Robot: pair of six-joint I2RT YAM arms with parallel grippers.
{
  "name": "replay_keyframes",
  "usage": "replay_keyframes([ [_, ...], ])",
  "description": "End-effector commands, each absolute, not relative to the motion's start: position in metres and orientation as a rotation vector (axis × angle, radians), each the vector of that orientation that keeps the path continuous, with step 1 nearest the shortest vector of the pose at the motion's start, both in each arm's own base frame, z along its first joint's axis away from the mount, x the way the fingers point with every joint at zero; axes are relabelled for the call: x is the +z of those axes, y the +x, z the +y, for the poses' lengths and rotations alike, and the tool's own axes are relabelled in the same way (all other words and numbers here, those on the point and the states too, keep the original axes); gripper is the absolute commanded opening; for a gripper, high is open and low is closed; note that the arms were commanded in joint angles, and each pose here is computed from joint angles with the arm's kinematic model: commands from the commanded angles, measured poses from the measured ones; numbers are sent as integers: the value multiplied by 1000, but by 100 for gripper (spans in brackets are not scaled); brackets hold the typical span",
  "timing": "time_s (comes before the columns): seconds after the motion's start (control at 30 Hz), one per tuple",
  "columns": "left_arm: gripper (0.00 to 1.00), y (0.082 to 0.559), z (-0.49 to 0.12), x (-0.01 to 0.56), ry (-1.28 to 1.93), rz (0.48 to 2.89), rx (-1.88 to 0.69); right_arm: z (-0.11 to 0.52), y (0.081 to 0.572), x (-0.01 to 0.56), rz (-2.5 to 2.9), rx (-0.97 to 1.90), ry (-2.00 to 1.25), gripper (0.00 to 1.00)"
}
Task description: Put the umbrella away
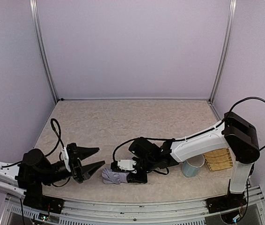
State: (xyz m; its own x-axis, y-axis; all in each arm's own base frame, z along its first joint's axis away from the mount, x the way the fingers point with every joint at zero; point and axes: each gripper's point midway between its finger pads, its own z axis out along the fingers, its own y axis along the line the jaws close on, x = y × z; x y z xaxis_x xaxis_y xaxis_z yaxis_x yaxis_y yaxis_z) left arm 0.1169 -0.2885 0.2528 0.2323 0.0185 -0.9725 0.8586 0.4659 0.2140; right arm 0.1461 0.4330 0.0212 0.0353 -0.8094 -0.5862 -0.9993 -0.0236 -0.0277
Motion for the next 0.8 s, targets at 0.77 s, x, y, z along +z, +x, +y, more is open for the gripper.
replay_keyframes([
  [0.77, 69, 125, -308, 247, 1057, 1196, -837, 310, 93, -80, 2541, 488, -1939, 0],
])
